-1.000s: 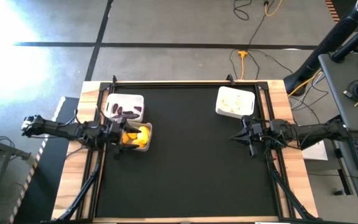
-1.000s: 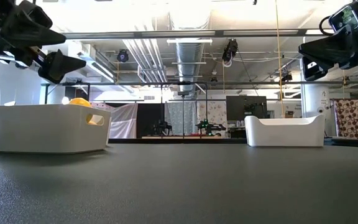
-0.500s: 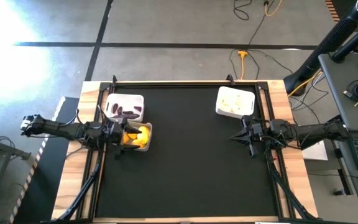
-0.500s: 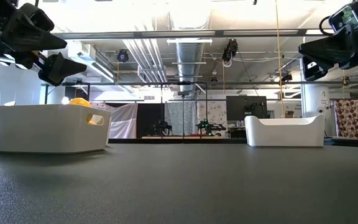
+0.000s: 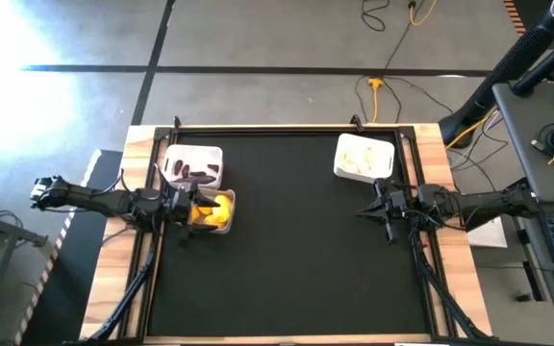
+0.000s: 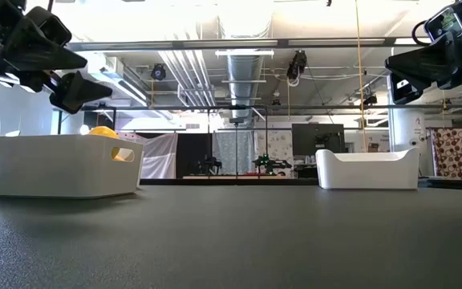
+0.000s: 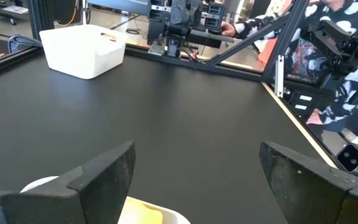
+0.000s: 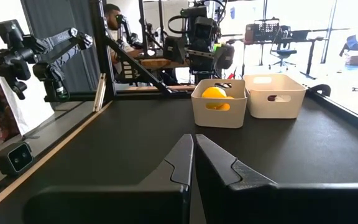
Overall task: Sort produce into baskets
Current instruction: Return to Home Position
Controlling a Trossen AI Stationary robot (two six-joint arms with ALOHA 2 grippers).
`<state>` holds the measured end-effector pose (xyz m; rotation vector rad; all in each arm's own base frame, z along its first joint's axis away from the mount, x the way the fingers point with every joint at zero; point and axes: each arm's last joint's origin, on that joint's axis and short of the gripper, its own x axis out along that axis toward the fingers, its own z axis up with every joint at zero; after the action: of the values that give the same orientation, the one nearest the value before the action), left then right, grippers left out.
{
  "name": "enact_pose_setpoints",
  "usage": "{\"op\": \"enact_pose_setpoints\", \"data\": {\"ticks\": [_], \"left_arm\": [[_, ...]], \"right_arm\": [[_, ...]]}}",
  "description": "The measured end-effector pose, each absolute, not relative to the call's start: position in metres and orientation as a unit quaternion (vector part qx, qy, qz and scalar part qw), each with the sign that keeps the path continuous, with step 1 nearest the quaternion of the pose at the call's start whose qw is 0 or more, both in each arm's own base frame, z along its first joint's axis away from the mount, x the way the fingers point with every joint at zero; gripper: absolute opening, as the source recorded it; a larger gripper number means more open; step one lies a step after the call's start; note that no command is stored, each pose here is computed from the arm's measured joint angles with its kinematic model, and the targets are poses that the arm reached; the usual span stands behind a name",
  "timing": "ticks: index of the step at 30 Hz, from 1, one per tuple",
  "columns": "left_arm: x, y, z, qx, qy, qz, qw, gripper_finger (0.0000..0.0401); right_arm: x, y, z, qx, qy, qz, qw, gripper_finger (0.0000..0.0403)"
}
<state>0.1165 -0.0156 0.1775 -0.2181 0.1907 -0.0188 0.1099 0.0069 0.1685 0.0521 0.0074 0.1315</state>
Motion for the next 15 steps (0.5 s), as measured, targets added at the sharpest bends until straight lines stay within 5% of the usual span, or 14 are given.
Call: {"op": "enact_pose_setpoints", "data": {"ticks": [15], "left_arm": [[0.1176, -0.0158, 0.176, -0.108, 0.102, -0.008, 0.989, 0.0327]], "right_arm": [[0.1099, 0.0069, 0.1685, 0.026, 0.004, 0.066, 0.997, 0.0009]]}}
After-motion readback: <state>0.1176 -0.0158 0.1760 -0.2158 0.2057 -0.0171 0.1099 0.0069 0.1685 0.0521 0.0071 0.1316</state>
